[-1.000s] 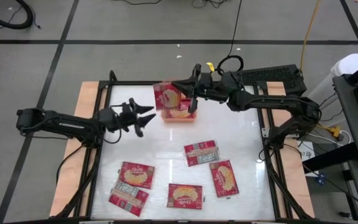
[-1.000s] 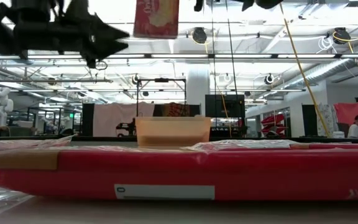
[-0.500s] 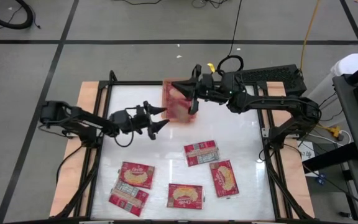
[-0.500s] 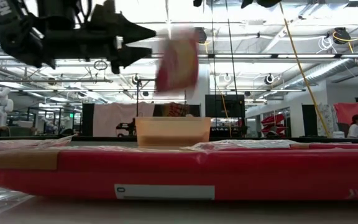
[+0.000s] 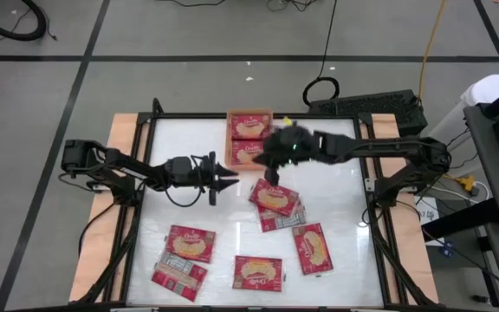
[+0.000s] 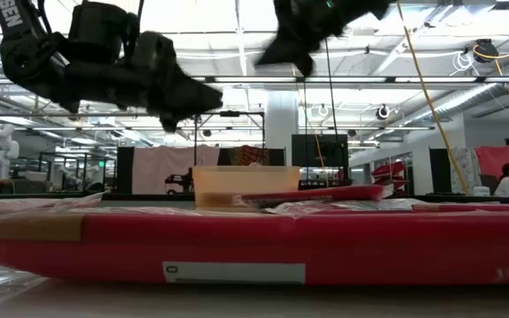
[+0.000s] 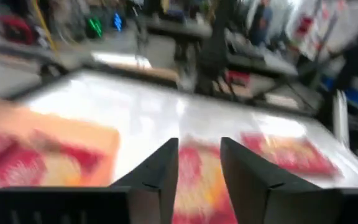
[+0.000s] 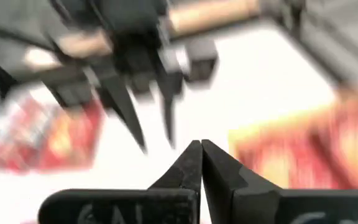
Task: Sort popcorn bags into baskets
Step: Put the red popcorn bag into the orange bin
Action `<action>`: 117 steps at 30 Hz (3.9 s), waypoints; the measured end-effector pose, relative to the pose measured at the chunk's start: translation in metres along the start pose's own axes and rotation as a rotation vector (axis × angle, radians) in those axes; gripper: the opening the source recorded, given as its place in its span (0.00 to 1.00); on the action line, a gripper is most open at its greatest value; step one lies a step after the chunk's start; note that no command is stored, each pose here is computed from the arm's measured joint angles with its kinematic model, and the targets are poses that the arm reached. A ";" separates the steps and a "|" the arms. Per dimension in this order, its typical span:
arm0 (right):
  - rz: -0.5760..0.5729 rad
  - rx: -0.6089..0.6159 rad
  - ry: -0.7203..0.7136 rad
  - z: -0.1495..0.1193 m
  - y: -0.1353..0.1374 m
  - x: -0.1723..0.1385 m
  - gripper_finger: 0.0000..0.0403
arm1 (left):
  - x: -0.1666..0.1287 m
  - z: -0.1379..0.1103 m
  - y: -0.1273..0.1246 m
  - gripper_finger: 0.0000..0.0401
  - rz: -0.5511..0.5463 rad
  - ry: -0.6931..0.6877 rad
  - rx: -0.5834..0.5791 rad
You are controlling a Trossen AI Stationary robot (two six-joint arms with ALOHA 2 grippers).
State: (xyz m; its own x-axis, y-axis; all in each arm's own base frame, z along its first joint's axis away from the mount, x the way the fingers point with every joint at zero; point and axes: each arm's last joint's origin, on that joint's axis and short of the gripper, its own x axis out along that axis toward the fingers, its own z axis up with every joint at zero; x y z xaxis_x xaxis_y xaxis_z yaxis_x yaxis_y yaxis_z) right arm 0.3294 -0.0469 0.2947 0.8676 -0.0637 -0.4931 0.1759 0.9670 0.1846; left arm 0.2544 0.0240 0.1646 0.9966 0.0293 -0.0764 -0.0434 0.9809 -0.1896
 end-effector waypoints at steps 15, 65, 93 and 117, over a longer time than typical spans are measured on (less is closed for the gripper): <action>-0.087 0.673 0.390 -0.150 0.012 0.003 0.32 | 0.023 -0.013 -0.014 0.22 -0.018 0.264 0.067; -0.088 0.684 0.021 -0.202 0.009 -0.009 0.16 | 0.078 -0.071 0.007 0.22 0.052 0.508 0.076; 0.023 0.125 -0.258 -0.059 -0.069 -0.067 0.00 | -0.028 0.003 -0.004 0.22 0.152 0.357 0.035; -0.055 0.197 -0.055 -0.005 -0.224 0.017 0.00 | -0.034 -0.011 -0.021 0.22 0.065 0.352 0.044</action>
State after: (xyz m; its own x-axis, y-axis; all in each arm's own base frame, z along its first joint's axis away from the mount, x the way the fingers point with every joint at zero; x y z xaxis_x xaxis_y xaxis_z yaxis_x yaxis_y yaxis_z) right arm 0.3026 -0.2638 0.2411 0.8776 -0.1334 -0.4604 0.3061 0.8951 0.3241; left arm 0.2205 0.0001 0.1608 0.9064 0.0316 -0.4212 -0.0957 0.9866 -0.1319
